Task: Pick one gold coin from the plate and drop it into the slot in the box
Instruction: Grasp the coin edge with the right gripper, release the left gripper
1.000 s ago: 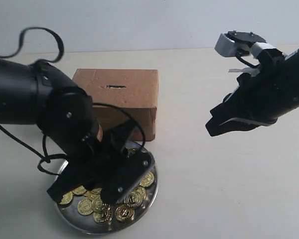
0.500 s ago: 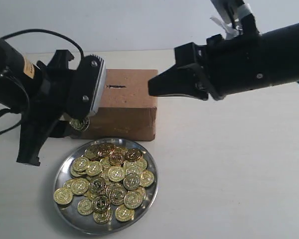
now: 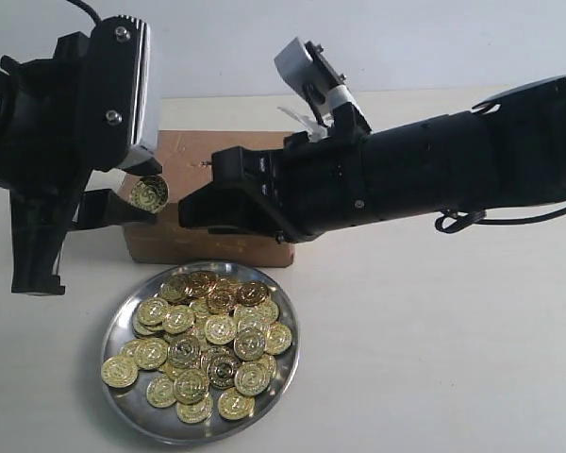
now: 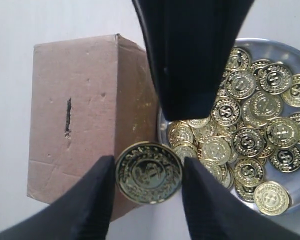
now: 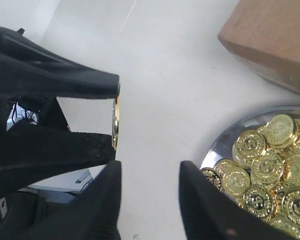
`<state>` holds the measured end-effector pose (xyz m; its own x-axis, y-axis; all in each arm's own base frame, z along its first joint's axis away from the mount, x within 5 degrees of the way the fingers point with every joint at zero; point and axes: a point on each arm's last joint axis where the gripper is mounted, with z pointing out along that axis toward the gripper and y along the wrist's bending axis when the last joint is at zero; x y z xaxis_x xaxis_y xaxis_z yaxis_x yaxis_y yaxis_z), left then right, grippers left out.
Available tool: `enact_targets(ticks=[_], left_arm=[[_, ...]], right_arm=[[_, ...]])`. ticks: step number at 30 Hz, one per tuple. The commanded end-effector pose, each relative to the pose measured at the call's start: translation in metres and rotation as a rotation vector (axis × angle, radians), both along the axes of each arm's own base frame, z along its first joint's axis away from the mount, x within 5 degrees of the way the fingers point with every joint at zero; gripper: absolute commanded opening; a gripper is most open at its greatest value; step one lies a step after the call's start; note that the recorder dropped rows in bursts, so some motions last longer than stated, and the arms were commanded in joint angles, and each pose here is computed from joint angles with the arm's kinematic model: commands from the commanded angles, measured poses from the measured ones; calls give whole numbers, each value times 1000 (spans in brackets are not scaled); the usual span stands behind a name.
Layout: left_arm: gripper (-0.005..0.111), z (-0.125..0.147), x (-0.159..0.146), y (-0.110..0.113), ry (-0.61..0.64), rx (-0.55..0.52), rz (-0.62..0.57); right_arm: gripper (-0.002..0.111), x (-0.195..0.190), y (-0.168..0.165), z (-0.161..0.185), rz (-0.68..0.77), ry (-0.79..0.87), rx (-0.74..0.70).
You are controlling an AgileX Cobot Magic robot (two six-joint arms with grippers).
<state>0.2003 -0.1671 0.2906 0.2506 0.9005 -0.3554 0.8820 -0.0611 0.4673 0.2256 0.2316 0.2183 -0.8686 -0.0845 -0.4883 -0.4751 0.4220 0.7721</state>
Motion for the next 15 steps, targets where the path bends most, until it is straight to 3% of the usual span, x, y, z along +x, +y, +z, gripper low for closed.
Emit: enact_targets(ticks=[1,15], left_arm=[[27,2,-1,0,12,-33,20],[27,5,-5,-8,43,-119,-24]], right_arm=[[54,2,4,9,17,-25,36],[54,3,5,11,17,-32,40]])
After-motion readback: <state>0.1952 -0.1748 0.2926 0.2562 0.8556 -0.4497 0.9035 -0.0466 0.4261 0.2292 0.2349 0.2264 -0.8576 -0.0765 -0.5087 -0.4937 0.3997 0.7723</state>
